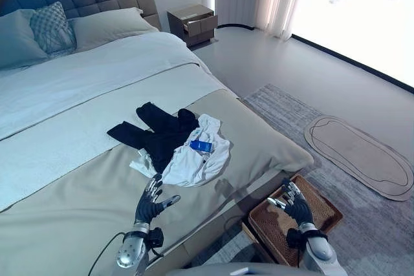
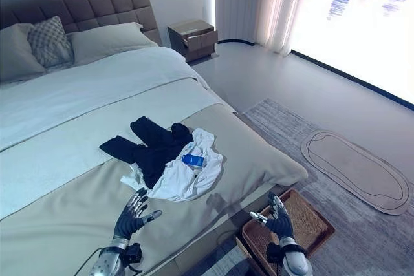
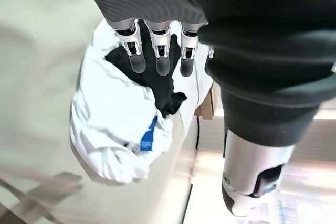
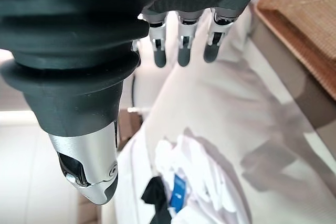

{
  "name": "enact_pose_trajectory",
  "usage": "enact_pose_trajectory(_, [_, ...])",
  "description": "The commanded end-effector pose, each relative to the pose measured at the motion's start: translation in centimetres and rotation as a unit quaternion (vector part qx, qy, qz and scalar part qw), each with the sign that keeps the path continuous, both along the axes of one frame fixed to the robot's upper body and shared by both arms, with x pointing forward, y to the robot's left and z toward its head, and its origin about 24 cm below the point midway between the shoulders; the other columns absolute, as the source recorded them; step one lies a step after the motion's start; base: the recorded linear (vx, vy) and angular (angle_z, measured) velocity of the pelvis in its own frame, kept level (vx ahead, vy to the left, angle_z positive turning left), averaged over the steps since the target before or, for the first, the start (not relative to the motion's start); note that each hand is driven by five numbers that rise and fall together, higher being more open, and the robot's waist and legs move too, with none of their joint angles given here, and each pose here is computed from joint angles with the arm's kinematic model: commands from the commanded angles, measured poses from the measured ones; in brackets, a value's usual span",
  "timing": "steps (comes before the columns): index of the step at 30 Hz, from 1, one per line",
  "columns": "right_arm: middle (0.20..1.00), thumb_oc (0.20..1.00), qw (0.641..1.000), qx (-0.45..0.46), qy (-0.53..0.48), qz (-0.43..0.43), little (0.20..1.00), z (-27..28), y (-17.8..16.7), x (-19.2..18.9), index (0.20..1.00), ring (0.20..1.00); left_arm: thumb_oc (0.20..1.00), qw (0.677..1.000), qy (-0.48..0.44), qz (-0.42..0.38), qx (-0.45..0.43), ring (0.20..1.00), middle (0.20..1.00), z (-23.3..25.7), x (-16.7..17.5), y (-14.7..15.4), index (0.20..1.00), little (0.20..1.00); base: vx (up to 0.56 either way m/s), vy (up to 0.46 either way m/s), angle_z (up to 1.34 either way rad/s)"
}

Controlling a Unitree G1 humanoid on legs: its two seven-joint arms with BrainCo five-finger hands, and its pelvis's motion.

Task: Pick up clothes into the bucket

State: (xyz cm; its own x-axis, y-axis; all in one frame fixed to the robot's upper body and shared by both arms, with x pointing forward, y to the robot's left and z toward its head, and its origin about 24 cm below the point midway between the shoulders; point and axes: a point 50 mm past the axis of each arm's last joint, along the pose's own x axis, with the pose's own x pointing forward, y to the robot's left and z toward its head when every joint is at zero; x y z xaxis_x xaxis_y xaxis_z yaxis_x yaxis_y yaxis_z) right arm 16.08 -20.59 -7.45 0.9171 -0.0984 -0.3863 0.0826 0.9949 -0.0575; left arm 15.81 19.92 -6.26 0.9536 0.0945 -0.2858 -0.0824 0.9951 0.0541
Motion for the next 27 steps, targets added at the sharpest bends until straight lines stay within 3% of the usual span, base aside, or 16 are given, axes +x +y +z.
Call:
enact_pose_trajectory(1, [1.0, 1.0, 0.995, -0.003, -0.094, 0.014, 1.0, 3.0, 0.6, 3.5, 1.0, 1.0, 1.0, 0.989, -0.123, -0.006, 0.083, 1.0, 1.0, 4.4, 3.4, 1.7, 1.0, 1.0, -0.08, 0.027, -0.15])
enact_pose_trajectory(10, [1.0, 1.0, 0.98, -0.021, -0.194, 0.045, 1.0, 7.3, 1.5, 8.0, 1.0, 1.0, 1.0, 0.944, -0.248, 0.022, 0.216, 1.0, 1.0, 9.7, 9.6, 2.3, 1.0, 1.0, -0.11, 0.066, -0.12])
enact_pose_trajectory(21, [1.0, 1.0, 0.957, -0.036, -0.282, 0.055, 1.0, 11.8, 2.0, 11.3, 1.0, 1.0, 1.0, 0.899, -0.287, 0.117, 0.308, 1.0, 1.0, 14.1, 15.5, 3.8, 1.0, 1.0, -0.07, 0.109, -0.09])
enact_pose_trajectory(27, [1.0, 1.0, 0.949, -0.046, -0.309, 0.042, 1.0, 13.4, 0.9, 12.1, 1.0, 1.0, 1.0, 0.846, -0.307, 0.143, 0.412, 1.0, 1.0, 18.4, 17.9, 6.1, 1.0, 1.0, -0.05, 0.053, -0.1])
